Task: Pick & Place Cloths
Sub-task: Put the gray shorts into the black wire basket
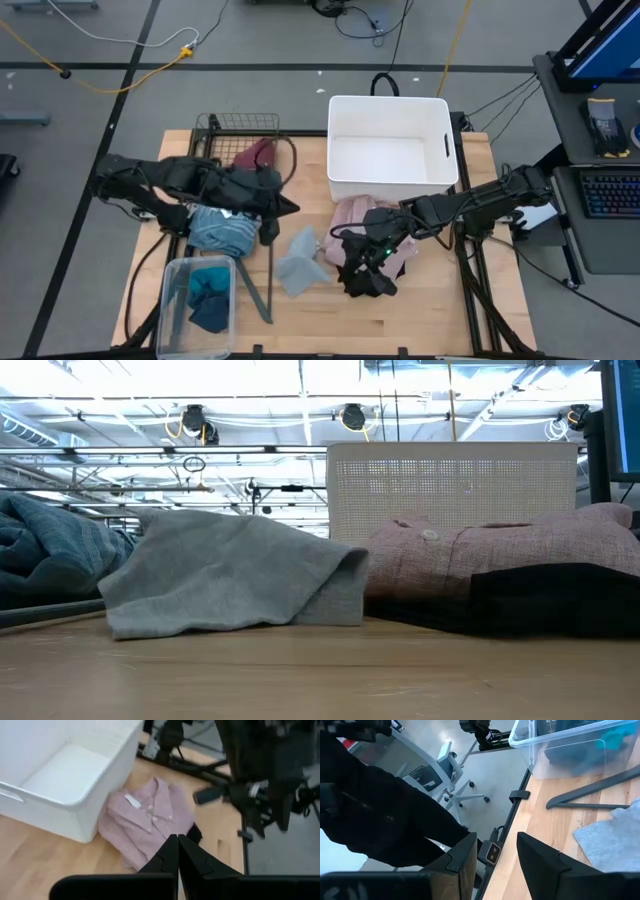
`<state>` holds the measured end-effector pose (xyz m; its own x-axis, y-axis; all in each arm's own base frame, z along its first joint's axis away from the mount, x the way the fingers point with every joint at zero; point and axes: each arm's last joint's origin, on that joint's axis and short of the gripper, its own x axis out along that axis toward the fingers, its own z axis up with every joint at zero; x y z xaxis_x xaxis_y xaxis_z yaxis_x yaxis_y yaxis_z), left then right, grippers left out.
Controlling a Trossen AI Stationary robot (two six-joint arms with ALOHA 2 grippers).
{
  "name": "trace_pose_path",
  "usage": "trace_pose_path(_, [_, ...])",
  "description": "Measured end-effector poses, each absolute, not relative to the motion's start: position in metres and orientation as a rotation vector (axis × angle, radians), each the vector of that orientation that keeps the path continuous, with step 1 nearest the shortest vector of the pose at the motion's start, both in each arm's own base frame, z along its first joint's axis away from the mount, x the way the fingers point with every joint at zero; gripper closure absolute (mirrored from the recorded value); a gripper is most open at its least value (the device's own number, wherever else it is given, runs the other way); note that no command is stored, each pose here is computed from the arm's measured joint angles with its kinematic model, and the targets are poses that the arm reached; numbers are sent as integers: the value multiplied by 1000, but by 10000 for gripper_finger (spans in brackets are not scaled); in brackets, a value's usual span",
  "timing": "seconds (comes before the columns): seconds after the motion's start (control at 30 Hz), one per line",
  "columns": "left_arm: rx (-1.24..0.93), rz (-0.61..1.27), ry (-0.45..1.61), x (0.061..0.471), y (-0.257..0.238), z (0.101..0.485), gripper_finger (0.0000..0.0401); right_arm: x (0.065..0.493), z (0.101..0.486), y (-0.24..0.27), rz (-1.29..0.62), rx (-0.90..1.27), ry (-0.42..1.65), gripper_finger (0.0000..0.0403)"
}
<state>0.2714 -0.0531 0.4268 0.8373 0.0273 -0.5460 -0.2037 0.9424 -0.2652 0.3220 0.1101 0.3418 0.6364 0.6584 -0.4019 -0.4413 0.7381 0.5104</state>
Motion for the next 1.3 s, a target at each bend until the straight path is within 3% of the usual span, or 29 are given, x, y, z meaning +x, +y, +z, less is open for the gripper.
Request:
trace_pose_path(0.2, [-351,146,654,281,-62,401,361,322,342,110,649,387,609,271])
trace_pose_path(0.47, [-213,133,781,310,-84,356,223,321,340,110,647,389,634,271])
trace_pose_path(0.67, [-44,108,1028,329,-94,308,147,319,337,110,638,391,673,271])
trace_pose_path(0.93, [27,43,1216,349,-105,260,119,314,329,110,618,401,765,271])
trace_pose_path(1.3, [68,-26,1188,359,-111,250,118,312,327,109,610,401,802,271])
